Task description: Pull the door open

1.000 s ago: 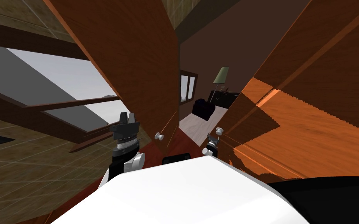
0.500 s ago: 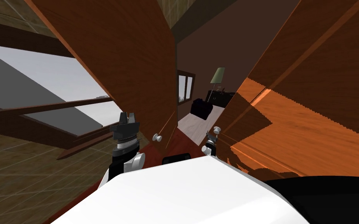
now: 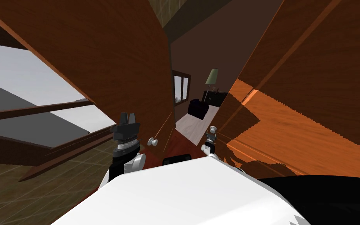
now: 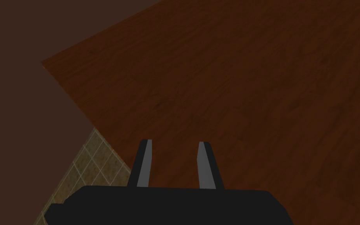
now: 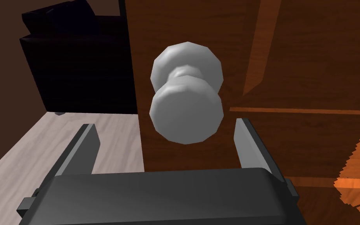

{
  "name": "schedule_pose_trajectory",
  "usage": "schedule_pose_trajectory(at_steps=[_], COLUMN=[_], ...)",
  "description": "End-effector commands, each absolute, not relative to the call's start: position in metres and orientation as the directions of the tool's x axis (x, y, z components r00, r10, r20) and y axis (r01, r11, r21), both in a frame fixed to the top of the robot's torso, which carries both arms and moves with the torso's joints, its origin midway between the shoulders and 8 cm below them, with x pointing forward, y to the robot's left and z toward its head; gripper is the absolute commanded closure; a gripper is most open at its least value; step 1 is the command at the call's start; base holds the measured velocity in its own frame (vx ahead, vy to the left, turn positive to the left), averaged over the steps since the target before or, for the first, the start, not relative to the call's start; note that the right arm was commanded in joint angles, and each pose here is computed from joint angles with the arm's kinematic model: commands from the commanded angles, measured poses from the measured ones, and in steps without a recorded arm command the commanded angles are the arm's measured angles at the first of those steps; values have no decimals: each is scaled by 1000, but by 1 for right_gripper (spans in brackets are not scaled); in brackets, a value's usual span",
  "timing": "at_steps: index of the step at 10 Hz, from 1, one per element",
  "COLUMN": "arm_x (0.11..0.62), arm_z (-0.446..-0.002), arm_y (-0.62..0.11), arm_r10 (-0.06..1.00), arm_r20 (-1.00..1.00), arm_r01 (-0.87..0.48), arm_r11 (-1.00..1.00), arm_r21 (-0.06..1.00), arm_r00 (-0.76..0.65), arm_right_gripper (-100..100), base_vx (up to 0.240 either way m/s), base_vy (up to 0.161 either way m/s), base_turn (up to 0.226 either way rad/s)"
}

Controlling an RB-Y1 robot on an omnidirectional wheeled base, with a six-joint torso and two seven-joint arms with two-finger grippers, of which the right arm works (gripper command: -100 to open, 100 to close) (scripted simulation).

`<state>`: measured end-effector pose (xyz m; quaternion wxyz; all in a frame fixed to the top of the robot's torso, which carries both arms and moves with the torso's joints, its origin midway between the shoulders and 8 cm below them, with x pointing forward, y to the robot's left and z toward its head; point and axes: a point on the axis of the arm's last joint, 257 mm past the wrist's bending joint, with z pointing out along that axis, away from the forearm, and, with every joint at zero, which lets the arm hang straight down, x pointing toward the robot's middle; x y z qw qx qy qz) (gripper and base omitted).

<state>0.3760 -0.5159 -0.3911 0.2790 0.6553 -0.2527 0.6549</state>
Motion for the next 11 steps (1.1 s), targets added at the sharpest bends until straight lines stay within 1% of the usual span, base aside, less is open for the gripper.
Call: schedule_pose_trajectory(at_steps=[1,3,4,5,10,11], arm_x=[386,391,389,389,389,388], arm_z=[-391,-392,-392,-392,-392,-395], arm_y=[-511,-509,-511,-511,-511,-511], arm_r10=[17,7,13,13,13,10], arm_r20=[1000,1000,1000,1000,1000,1000], arm_r01=[-688,-684,-686,-686,-686,-685], arm_r11=[-725,-729,-727,-727,-727,-729], arm_r21=[15,5,12,12,12,14], arm_r00=[5,0,3,3,3,10], arm_right_gripper=[-100,-100,-100,100,100,100], base_vx=[155,141,81,-12,-16,-103], base_vy=[-151,-83,-44,3,8,72], base_turn=[-331,-118,-33,22,4,88])
